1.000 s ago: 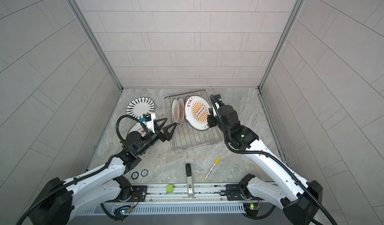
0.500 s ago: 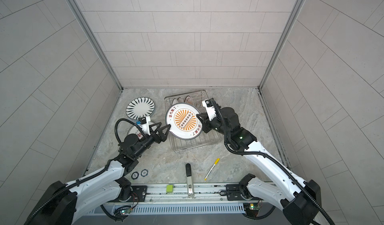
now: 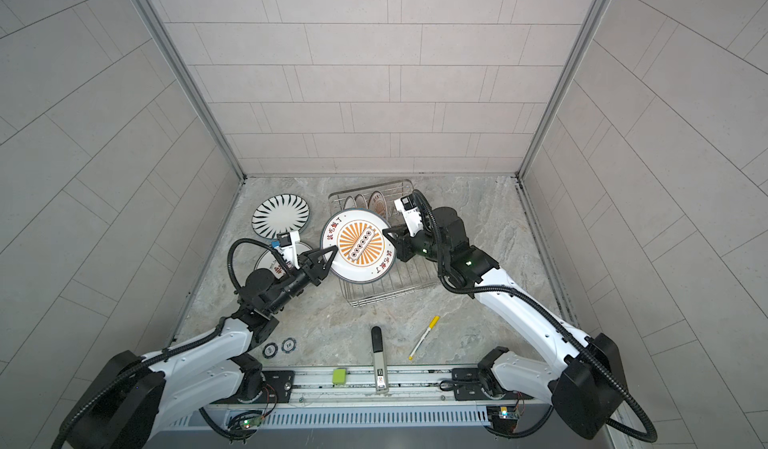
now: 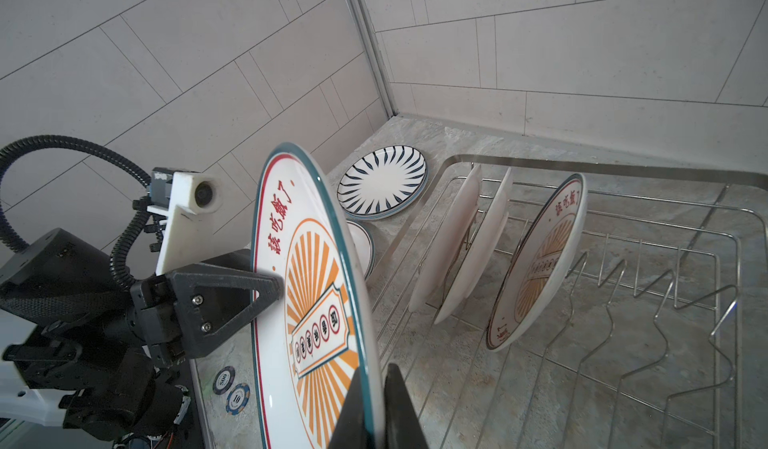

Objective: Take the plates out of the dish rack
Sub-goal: 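Grasp the sunburst plate rim with the left gripper while the right gripper holds it, then carry the sunburst plate onto the red-text stack with the left gripper while the right withdraws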

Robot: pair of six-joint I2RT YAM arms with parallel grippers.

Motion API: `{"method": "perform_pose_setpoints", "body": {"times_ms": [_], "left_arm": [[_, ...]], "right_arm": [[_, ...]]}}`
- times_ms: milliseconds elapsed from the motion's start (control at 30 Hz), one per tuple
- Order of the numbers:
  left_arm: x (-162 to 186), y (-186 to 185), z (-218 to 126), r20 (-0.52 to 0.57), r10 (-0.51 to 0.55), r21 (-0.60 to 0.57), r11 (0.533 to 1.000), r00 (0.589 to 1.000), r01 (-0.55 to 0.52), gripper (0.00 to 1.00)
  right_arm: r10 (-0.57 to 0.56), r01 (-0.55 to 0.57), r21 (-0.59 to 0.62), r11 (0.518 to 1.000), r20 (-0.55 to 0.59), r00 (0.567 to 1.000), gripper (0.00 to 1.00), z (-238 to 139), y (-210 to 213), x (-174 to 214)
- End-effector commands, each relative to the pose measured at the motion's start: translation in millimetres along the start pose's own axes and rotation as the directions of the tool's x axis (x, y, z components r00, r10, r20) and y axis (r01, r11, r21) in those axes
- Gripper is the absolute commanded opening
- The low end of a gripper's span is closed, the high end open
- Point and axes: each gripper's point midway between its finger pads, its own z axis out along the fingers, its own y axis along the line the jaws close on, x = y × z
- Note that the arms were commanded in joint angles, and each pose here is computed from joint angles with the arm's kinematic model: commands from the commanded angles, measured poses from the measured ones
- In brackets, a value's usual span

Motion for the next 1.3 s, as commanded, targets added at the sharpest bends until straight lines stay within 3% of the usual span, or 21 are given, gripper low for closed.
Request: {"method": "perform_pose_setpoints", "body": {"times_ms": [0, 200, 400, 600, 700, 767, 900, 1267], "left_arm": [[-11.3, -14.6, 0.6, 0.036, -0.040, 0.069, 0.997, 0.999, 0.038, 0.29], [-13.1, -7.4, 2.0, 0.051, -0.065, 0.033, 0.997, 0.997, 0.064, 0.04], [-17.3, -5.1, 4.0, 0.072, -0.098, 0.026, 0.995, 0.993, 0.096, 0.00], [-20.8, 4.6, 7.0, 0.092, -0.163, -0.011, 0.986, 0.982, 0.164, 0.00], [-24.8, 9.6, 6.9, 0.105, -0.193, -0.019, 0.980, 0.975, 0.196, 0.00], [-28.4, 15.0, 5.4, 0.124, -0.222, -0.031, 0.973, 0.967, 0.227, 0.00], [-34.4, 26.4, -0.2, 0.168, -0.266, -0.053, 0.959, 0.949, 0.278, 0.00], [-46.4, 38.7, -4.3, 0.224, -0.311, -0.104, 0.935, 0.924, 0.340, 0.00]], "right_arm": [[-0.020, 0.025, -0.048, 0.999, 0.087, 0.996, 0.00, -2.1, 12.0, -27.5], [-0.018, 0.020, -0.028, 0.999, 0.052, 0.998, 0.00, 6.0, 4.1, -17.2], [-0.001, 0.001, -0.023, 1.000, -0.029, 1.000, 0.13, 24.9, -3.7, -0.9], [0.019, -0.020, -0.020, 1.000, -0.077, 0.997, 0.52, 39.1, -10.6, 10.2], [0.017, -0.017, 0.002, 1.000, -0.080, 0.997, 0.66, 38.0, -13.9, 10.8], [0.035, -0.028, 0.094, 0.995, -0.069, 0.997, 0.78, 33.3, -27.7, 8.8], [0.054, -0.045, 0.343, 0.938, -0.017, 0.998, 0.91, 11.7, -65.8, 3.7], [0.020, -0.026, 0.363, 0.932, 0.019, 1.000, 0.96, -10.7, -59.5, -1.8]]}}
